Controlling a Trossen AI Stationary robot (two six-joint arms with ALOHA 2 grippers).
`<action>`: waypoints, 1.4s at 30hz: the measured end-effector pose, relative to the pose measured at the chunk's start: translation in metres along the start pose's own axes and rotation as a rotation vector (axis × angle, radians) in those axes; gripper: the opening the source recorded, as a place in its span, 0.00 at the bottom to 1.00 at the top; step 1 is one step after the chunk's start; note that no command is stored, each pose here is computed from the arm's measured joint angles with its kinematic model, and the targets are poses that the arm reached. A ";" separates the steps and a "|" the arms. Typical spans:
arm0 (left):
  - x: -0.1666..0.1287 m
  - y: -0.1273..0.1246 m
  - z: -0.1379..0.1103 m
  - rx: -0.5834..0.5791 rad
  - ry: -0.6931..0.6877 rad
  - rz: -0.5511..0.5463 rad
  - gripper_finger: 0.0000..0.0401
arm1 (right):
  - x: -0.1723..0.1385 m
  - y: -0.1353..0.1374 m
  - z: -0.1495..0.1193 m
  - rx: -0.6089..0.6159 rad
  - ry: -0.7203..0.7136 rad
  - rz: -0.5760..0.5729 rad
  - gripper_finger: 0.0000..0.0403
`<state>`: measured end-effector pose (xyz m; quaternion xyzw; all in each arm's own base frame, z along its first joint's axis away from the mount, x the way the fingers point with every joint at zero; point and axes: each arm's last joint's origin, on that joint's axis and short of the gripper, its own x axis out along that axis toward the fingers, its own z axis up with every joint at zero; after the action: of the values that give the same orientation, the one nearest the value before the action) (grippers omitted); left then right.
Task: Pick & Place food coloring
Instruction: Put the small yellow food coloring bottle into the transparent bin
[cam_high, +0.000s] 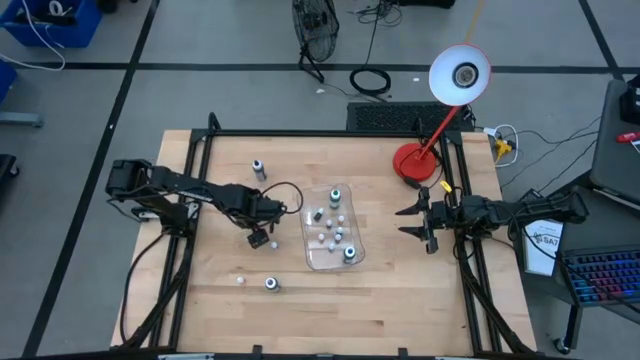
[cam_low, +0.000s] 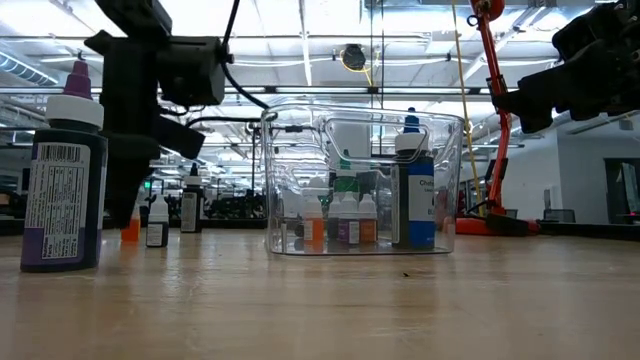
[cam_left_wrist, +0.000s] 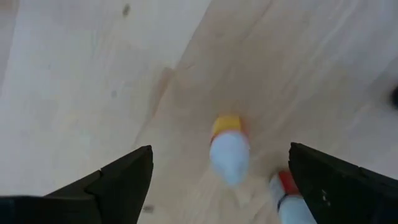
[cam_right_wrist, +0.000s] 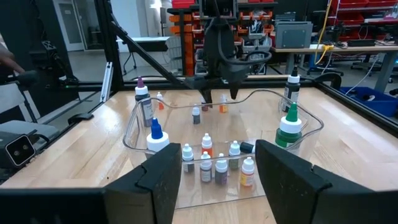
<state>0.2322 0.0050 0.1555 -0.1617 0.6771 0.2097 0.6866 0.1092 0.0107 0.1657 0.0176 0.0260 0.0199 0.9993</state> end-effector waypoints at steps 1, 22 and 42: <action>0.000 0.000 0.001 -0.001 -0.007 0.000 0.91 | 0.000 0.000 0.000 0.000 0.000 0.000 0.48; 0.000 -0.001 0.003 0.067 -0.045 0.009 0.73 | 0.000 0.000 0.000 0.000 0.000 0.000 0.48; 0.000 -0.001 0.003 0.066 -0.043 0.008 0.50 | 0.000 0.000 0.000 0.000 0.000 0.000 0.48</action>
<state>0.2355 0.0058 0.1558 -0.1316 0.6693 0.1936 0.7052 0.1092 0.0107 0.1657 0.0176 0.0260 0.0199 0.9993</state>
